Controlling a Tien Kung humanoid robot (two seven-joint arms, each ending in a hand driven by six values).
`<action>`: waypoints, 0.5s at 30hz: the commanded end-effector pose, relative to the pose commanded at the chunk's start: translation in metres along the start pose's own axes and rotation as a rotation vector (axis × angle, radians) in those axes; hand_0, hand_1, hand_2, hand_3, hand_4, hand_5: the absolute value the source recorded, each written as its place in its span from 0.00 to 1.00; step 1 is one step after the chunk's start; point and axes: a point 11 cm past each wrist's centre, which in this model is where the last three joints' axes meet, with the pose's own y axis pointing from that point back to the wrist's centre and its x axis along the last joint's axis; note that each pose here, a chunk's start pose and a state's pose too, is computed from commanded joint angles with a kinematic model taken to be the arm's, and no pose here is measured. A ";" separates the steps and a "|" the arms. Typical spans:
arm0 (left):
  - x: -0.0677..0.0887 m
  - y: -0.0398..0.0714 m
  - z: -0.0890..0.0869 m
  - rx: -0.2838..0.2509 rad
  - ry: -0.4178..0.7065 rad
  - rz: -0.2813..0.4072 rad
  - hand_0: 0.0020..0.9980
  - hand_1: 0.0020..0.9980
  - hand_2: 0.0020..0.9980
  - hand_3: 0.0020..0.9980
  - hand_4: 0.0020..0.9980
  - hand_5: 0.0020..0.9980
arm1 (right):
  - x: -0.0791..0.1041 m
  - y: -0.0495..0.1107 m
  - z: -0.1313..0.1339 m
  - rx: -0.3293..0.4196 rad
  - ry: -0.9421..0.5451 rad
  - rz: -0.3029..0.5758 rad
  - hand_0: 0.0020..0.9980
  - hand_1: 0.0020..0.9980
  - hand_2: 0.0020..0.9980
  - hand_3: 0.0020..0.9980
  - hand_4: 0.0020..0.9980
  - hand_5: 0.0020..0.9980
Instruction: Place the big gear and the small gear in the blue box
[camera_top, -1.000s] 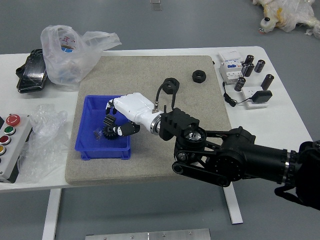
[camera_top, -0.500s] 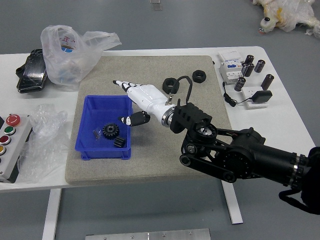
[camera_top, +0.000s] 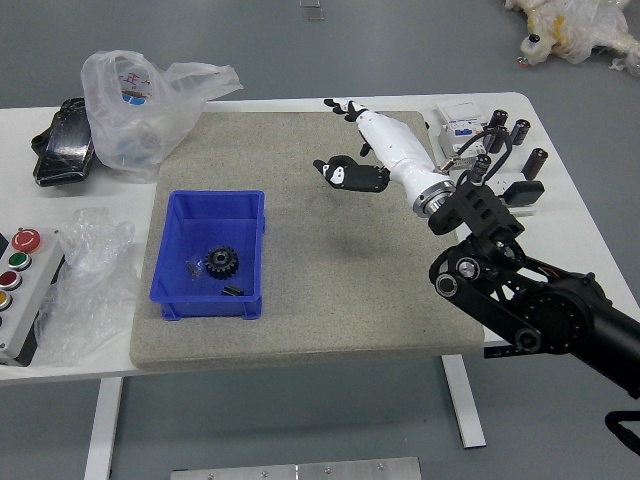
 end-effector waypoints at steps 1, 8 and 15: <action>0.001 0.000 0.001 -0.003 0.000 0.001 0.63 0.64 0.62 0.68 0.65 0.35 | 0.005 0.004 0.007 -0.010 -0.013 0.019 0.40 0.73 0.80 0.85 0.75 0.33; 0.007 0.000 0.010 -0.029 -0.019 0.005 0.63 0.64 0.62 0.67 0.65 0.34 | 0.036 0.034 0.048 -0.071 -0.084 0.132 0.37 0.70 0.78 0.84 0.74 0.33; 0.007 -0.001 0.007 -0.045 -0.050 -0.008 0.64 0.64 0.62 0.67 0.65 0.34 | 0.061 0.071 0.086 -0.151 -0.124 0.233 0.36 0.68 0.77 0.83 0.73 0.33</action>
